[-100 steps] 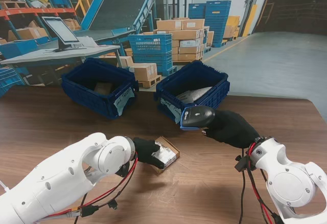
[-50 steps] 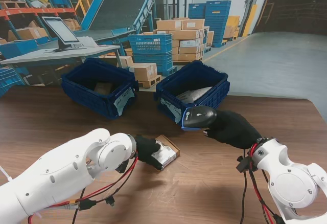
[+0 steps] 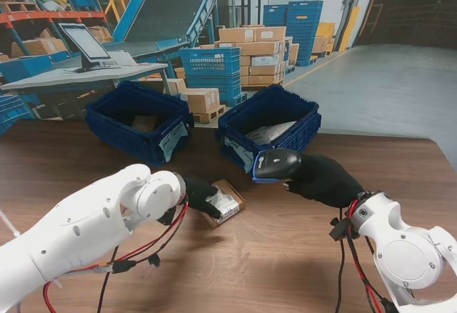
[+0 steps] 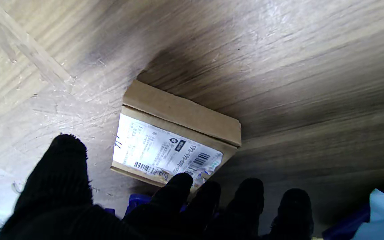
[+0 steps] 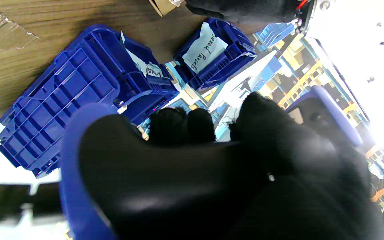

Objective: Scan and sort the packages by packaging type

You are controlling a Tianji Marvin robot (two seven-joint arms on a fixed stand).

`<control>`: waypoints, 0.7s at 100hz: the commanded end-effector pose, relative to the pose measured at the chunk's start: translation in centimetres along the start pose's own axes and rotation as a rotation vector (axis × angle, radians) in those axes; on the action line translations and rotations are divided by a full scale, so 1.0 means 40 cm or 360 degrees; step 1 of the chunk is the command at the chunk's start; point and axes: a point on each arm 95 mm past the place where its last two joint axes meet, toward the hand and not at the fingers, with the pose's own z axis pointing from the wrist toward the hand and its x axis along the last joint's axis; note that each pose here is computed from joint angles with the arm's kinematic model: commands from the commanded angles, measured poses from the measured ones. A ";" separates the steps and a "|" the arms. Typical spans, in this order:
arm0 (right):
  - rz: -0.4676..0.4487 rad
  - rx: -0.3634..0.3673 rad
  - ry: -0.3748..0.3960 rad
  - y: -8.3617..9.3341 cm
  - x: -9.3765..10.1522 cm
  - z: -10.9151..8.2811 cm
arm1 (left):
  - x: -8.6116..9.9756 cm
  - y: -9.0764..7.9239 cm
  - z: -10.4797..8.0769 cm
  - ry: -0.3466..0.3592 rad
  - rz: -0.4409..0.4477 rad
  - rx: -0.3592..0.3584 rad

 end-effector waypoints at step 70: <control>0.0032 0.0003 0.0047 -0.008 0.002 0.001 | 0.117 0.032 0.009 -0.0369 -0.0029 0.0164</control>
